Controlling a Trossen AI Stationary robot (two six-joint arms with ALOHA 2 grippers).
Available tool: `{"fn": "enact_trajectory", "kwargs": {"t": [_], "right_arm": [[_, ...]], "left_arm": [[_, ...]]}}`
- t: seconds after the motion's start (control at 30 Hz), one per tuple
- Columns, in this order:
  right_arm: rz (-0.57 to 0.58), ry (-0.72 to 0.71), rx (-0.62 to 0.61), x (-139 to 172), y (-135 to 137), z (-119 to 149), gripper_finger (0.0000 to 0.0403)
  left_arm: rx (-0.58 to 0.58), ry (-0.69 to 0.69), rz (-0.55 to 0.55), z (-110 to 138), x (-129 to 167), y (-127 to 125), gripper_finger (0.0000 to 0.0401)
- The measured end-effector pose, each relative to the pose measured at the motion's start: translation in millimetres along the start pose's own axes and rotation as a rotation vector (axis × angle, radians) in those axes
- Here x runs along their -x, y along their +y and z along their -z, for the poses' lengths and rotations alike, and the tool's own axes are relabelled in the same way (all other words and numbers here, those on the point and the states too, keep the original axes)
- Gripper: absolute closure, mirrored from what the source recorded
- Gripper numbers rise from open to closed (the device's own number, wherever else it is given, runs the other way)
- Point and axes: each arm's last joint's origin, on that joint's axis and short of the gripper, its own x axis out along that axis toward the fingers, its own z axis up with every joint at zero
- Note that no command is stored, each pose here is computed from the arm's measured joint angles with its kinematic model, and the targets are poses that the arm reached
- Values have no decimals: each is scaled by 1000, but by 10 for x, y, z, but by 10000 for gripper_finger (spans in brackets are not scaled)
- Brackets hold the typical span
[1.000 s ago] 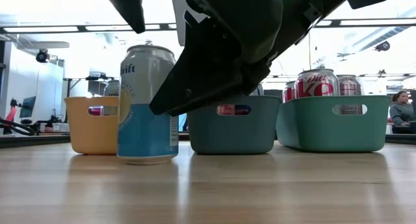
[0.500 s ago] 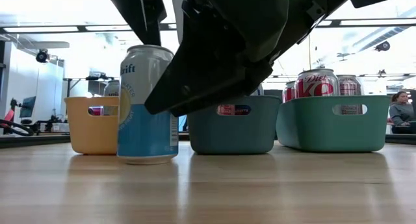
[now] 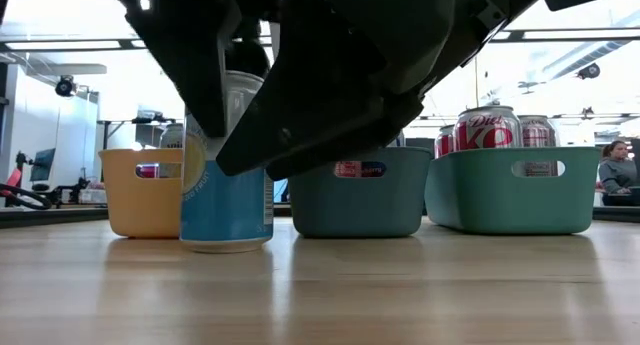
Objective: Sort soda cans
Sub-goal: Put the blue-white soda can into the yellow bin
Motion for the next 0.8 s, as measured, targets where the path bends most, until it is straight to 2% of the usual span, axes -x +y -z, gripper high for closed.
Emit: {"fn": "enact_trajectory", "kwargs": {"t": [0.17,0.43,0.57,0.67,0.8], "right_arm": [[1,2,-4,1,0,3,49],[-1,3,-1,3,7,8,49],[-11,3,17,26,51,25,51],[-17,5,32,53,82,35,50],[-21,21,52,137,113,27,49]], "left_arm": [[-2,19,2,-9,-87,-19,42],[-2,13,15,-11,-62,-20,99],[-9,12,15,-10,-50,-18,114],[-2,20,12,17,22,3,115],[43,21,12,89,303,59,115]]}}
